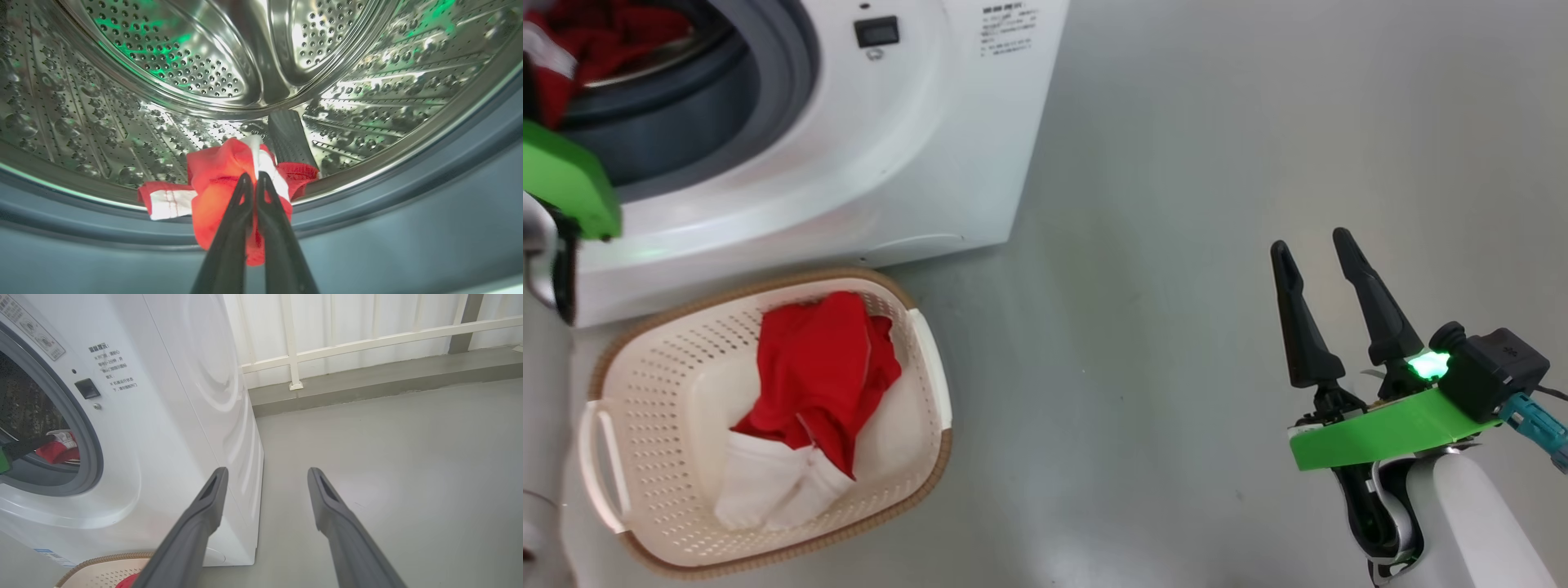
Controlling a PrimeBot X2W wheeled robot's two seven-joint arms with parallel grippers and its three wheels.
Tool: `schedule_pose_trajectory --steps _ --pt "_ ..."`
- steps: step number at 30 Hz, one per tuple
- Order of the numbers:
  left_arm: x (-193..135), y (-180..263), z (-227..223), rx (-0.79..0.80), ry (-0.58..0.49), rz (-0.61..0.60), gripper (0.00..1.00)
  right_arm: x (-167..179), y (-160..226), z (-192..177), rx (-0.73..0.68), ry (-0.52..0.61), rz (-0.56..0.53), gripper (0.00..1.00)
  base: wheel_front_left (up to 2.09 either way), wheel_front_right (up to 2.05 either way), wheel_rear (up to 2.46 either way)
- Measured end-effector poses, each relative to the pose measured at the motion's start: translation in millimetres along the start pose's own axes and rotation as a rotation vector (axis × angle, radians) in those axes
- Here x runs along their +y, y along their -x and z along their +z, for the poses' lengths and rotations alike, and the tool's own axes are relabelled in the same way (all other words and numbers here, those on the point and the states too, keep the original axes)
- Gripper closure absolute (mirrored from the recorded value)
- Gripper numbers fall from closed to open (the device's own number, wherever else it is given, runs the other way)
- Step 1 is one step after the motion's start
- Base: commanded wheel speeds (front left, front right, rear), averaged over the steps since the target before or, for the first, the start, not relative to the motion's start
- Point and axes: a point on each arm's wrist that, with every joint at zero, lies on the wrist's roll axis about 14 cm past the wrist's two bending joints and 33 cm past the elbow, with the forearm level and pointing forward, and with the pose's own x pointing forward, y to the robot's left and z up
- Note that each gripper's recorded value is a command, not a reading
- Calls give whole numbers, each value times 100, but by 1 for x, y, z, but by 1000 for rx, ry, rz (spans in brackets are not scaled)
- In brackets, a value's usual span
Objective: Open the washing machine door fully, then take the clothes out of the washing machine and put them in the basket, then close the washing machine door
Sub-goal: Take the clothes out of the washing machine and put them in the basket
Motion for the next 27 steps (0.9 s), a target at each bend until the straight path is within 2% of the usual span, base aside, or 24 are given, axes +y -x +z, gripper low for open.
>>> schedule_pose_trajectory --steps 9,27 --pt "-2 37 52 -227 170 -2 100 11 8 7 -16 -1 28 0 0 0 0" --pt "10 129 101 -500 242 18 100 32 22 15 -33 6 85 0 0 0 0"
